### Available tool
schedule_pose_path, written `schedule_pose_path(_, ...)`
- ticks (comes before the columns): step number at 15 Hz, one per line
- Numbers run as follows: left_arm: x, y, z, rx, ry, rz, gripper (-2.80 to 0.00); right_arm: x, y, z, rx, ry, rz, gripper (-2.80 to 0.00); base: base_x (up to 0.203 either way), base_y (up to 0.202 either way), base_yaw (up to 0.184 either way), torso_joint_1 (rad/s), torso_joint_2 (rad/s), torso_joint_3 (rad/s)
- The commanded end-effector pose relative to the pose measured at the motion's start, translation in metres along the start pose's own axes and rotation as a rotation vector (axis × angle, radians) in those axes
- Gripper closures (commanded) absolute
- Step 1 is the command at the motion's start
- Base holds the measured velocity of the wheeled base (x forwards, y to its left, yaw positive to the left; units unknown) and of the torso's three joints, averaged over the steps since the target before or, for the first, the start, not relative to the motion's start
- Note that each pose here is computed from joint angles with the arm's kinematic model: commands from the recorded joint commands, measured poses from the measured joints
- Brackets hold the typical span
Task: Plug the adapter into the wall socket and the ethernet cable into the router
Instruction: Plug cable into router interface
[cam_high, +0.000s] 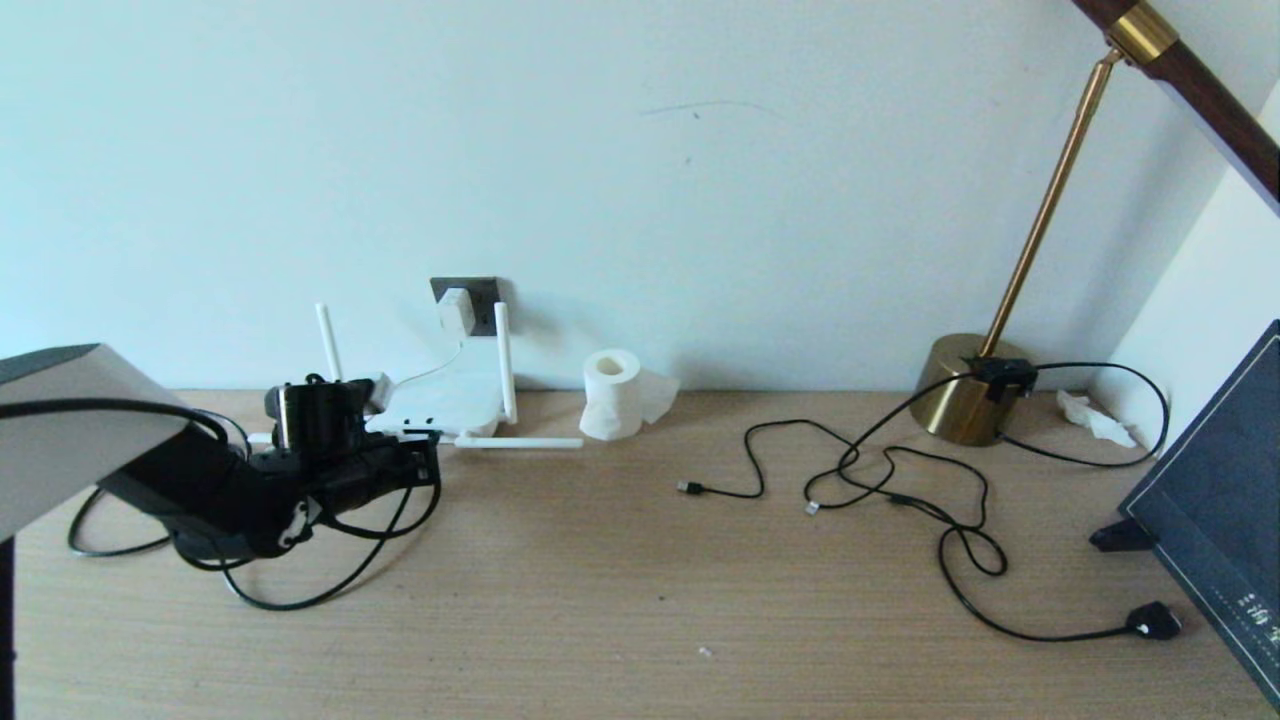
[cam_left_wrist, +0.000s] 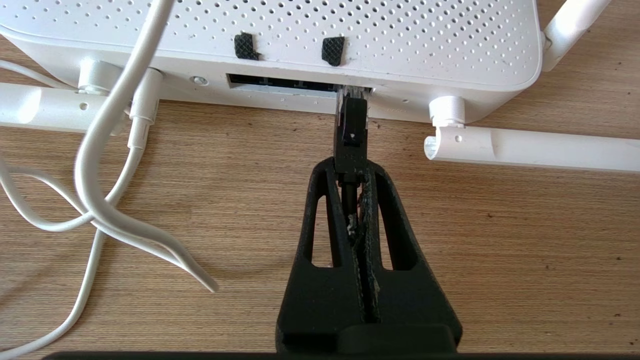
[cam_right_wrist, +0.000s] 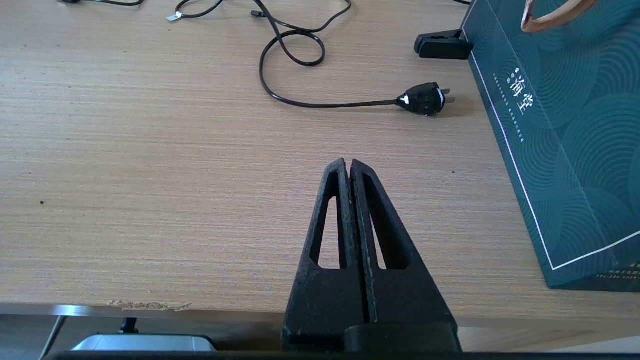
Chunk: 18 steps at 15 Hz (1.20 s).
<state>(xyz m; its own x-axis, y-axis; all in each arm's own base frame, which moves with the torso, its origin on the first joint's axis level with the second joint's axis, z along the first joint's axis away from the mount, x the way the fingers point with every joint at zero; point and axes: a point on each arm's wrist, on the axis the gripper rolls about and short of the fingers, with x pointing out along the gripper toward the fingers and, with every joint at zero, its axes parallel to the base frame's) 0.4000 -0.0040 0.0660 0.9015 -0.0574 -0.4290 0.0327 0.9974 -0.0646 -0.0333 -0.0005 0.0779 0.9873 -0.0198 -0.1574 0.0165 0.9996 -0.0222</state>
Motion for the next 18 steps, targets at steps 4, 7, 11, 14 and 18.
schedule_pose_path(4,-0.001,0.0001,0.0019,0.02,-0.009,-0.007,0.0,0.0001,0.0,0.0,-0.001,0.003,0.0,0.0,0.0,0.0,0.0,0.0,0.0,0.0)
schedule_pose_path(7,-0.002,0.0025,0.0033,0.019,-0.013,-0.006,0.0,0.0001,0.0,0.0,-0.001,0.003,0.0,0.0,0.0,0.0,0.0,0.0,0.0,0.0)
schedule_pose_path(11,-0.0038,0.0075,0.0056,0.017,-0.02,0.0,0.0,0.0001,0.0,0.0,-0.001,0.003,0.0,0.0,0.0,0.0,0.0,0.0,0.0,0.0)
schedule_pose_path(14,-0.0043,0.0087,0.0061,0.017,-0.021,0.0,0.0,0.0001,0.0,0.0,-0.001,0.003,0.0,0.0,0.0,0.0,0.0,0.0,0.0,0.0)
schedule_pose_path(18,-0.0049,0.0085,0.007,0.042,-0.024,-0.003,0.0,0.0001,0.0,0.0,-0.001,0.003,0.0,0.0,0.0,0.0,0.0,0.0,0.0,0.0)
